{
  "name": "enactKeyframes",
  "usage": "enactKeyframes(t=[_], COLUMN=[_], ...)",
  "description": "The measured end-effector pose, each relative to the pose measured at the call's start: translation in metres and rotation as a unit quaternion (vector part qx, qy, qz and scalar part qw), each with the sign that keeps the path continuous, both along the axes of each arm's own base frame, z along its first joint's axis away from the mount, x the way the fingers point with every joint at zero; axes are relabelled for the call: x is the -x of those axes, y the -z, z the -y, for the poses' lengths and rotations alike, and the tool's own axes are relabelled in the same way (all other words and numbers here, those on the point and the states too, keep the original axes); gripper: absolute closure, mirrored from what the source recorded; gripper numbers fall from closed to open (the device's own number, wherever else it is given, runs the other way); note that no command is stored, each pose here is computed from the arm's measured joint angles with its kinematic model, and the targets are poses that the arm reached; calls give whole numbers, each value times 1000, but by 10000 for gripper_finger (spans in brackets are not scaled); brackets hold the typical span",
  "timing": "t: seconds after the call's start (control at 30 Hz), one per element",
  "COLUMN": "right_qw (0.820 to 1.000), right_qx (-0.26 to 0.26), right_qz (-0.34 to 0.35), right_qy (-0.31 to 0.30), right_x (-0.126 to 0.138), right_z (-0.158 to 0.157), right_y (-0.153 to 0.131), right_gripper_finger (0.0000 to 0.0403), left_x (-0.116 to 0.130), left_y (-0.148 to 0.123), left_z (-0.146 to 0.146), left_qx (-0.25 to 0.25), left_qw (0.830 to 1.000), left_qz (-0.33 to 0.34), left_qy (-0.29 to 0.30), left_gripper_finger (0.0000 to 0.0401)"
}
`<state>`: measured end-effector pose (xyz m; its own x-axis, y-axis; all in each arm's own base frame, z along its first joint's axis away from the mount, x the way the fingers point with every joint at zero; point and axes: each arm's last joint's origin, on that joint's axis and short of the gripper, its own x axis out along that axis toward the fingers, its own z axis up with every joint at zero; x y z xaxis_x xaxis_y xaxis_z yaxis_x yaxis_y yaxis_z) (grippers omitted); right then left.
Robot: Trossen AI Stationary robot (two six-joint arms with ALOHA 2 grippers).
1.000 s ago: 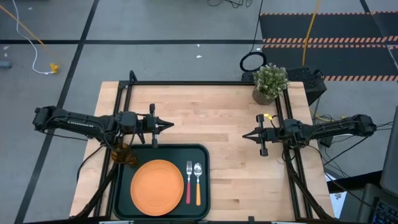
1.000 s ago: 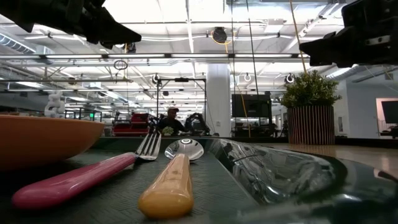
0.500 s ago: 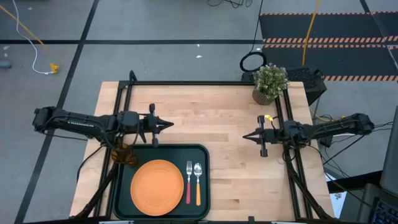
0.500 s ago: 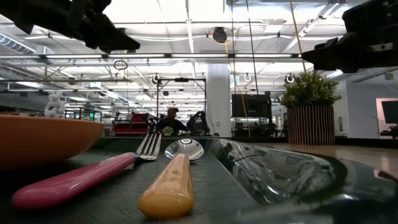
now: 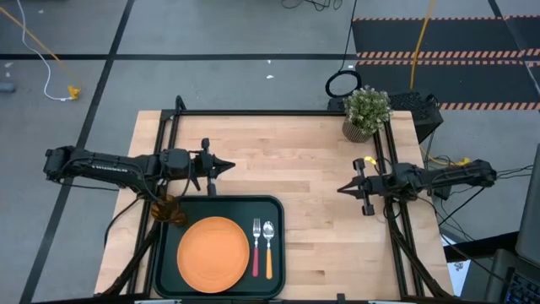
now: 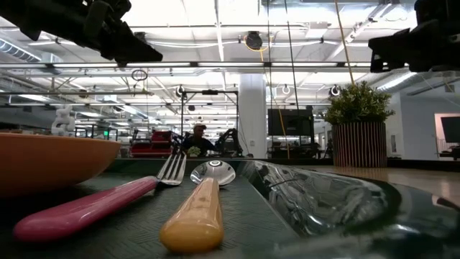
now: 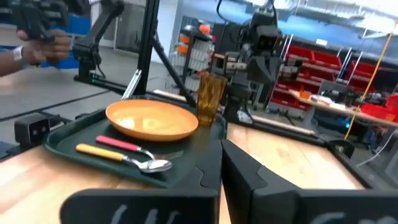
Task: Pick and place plate/cup/fork/spoon on tray
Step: Return to Home Position
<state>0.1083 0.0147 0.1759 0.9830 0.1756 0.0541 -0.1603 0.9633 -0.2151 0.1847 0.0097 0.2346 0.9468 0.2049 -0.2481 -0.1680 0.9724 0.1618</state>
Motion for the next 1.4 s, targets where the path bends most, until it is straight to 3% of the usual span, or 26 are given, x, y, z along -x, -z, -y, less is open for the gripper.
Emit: enactKeyframes(t=[0.23,0.53,0.77,1.07,1.4], right_qw=[999,999,998,998,999], right_qx=[1,-5,-5,-2,-8], right_qz=[49,2,-39,-39,-3], right_qy=[-12,42,40,41,43], right_x=[10,12,12,12,12], right_z=[1,4,4,4,4], right_y=[-8,2,10,10,3], right_gripper_finger=[403,403,403,403,403], left_x=[0,0,0,0,11], left_y=[0,-1,-1,1,43], left_z=[0,0,0,0,0], left_qx=[5,8,12,5,19], left_qw=[1000,1000,1000,1000,1000], left_qz=[2,5,9,3,25], left_qy=[-1,-2,-3,-1,-1], left_gripper_finger=[382,397,380,398,398])
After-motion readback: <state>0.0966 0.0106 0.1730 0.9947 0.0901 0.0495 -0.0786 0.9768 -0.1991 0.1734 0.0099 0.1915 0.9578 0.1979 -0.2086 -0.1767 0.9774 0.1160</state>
